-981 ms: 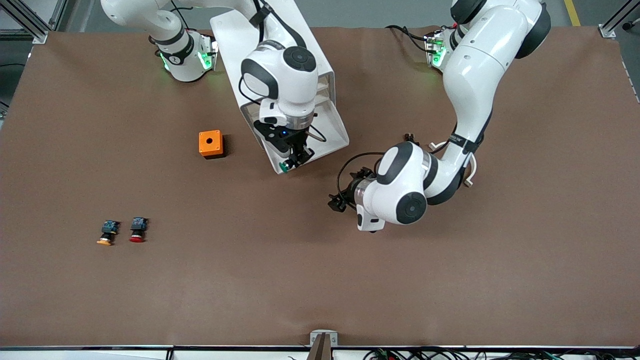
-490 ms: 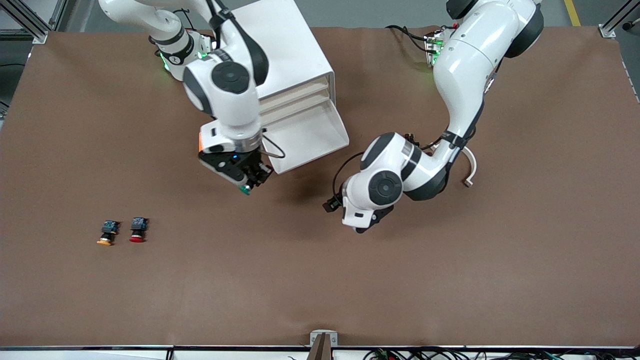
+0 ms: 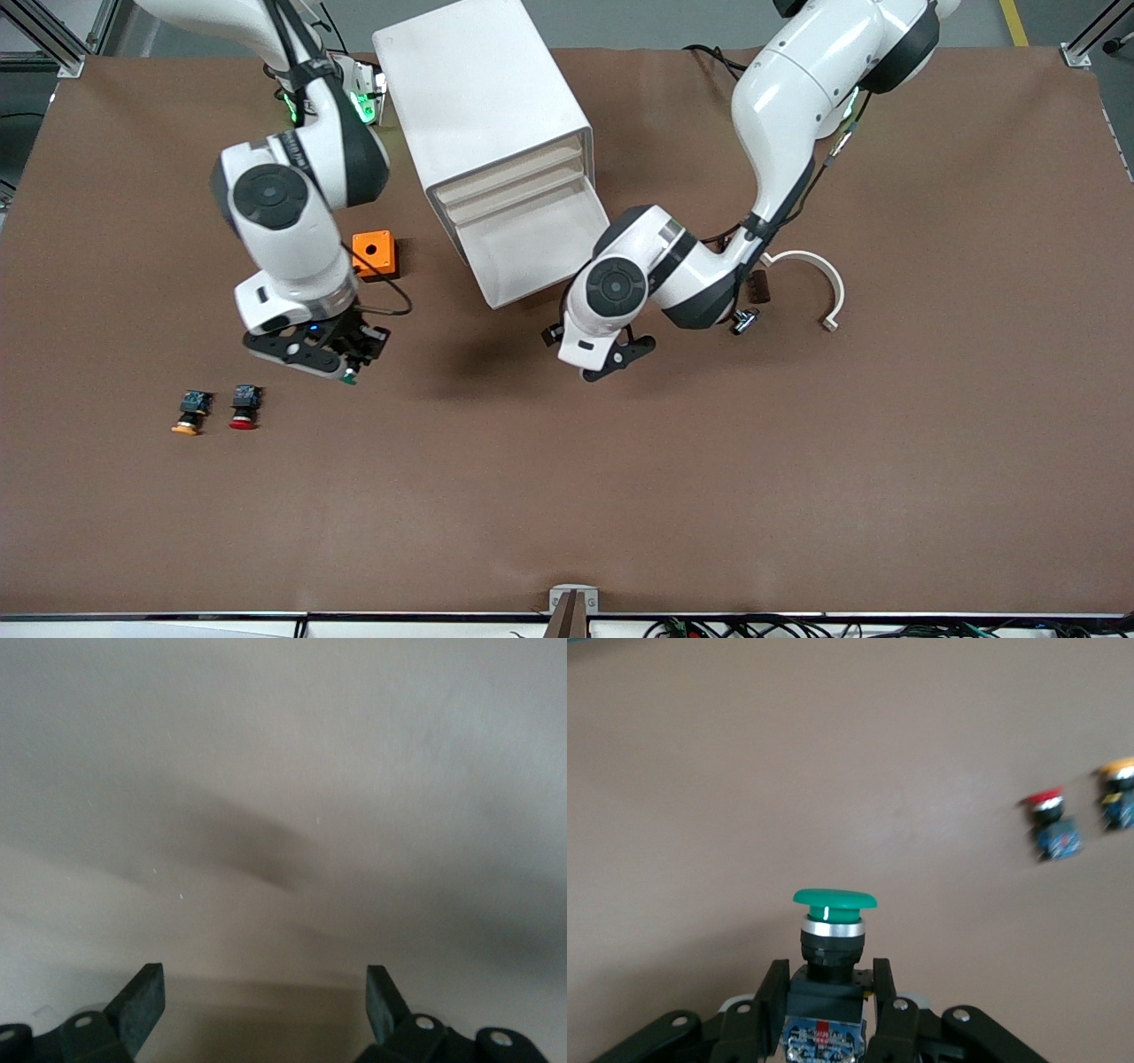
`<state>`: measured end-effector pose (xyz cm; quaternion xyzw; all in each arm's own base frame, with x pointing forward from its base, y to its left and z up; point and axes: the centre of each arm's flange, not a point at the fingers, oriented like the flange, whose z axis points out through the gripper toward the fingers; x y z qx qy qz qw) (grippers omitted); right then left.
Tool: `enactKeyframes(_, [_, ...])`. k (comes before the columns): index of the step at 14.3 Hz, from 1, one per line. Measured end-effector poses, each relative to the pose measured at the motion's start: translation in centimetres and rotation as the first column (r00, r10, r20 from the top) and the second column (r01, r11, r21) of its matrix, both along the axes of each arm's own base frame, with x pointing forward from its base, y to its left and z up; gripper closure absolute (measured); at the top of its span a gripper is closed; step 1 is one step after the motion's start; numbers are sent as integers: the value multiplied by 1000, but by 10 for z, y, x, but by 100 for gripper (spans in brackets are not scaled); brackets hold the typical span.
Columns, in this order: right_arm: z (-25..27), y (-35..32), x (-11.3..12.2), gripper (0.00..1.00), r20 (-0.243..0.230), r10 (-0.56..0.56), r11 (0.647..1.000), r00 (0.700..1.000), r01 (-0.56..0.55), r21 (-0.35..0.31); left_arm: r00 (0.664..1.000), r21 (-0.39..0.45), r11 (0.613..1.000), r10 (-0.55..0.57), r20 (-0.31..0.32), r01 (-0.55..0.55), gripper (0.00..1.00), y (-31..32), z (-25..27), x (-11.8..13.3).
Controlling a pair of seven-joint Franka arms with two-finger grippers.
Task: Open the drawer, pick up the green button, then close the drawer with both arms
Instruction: 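Carry the green button toward the red button while the left gripper pushes drawer, then lower the green button beside the red button while the left gripper closes drawer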
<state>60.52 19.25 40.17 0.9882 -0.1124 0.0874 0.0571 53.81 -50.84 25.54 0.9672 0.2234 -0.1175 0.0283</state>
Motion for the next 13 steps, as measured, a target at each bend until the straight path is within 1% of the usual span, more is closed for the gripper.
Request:
enactKeyframes(2, [-2,-44,14,58,-13,56,998,998,-56,7,1000,12,1000,-27,-10,27,0,-13,-7,-19])
enactKeyframes(4, [-10,-83,25,58,-27,105,994,994,-104,38,999,23,998,-50,-21,50,0,-24,-13,-37])
enactKeyframes(6, [-29,-115,34,58,-35,142,988,989,-140,64,998,30,998,-61,-32,62,0,-35,-16,-52])
enactKeyframes(8, [-56,-135,41,58,-40,167,984,985,-164,67,998,25,999,-46,-53,47,0,-44,-16,-66])
enactKeyframes(11, [-101,-157,48,58,-43,196,979,980,-193,60,992,7,1000,27,-119,-26,0,-54,-16,-80])
enactKeyframes(13, [-127,-173,50,58,-49,206,977,977,-203,57,987,-5,999,51,-154,-53,0,-58,-15,-87])
